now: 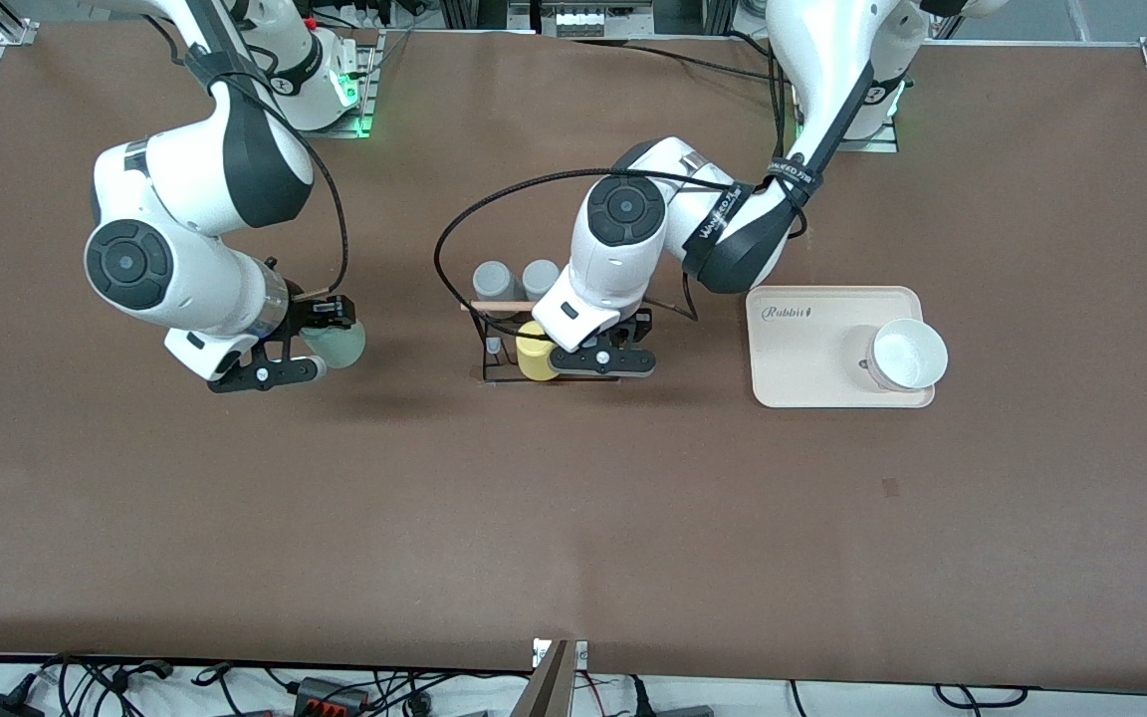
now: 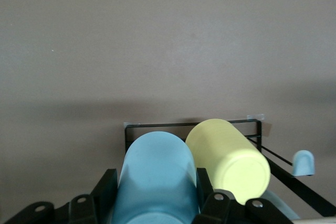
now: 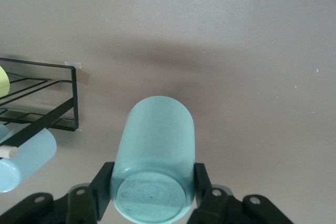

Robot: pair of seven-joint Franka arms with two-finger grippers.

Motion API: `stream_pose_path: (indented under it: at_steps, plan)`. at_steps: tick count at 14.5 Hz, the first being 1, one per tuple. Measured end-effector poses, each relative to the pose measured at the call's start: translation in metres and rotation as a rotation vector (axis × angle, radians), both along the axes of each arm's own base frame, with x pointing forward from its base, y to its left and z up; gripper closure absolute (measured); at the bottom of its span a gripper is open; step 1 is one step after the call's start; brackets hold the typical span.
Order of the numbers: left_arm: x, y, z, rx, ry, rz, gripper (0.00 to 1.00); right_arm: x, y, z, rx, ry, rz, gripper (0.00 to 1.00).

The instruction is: Hang scattered cups on rack with three cups

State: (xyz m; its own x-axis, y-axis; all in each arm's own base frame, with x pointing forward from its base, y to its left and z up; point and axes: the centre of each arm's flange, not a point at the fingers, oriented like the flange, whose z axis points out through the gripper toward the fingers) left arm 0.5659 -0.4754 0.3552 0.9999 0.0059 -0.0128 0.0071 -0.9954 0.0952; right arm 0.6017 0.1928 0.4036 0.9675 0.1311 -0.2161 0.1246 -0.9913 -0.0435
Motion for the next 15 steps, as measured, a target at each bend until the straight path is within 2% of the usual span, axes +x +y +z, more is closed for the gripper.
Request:
stream_pose_path:
  at_steps: [15]
  plan:
    - [0.003, 0.008, -0.033, 0.039, 0.028, -0.035, 0.35, 0.003, 0.0, -0.006, -0.003, 0.007, -0.004, 0.35]
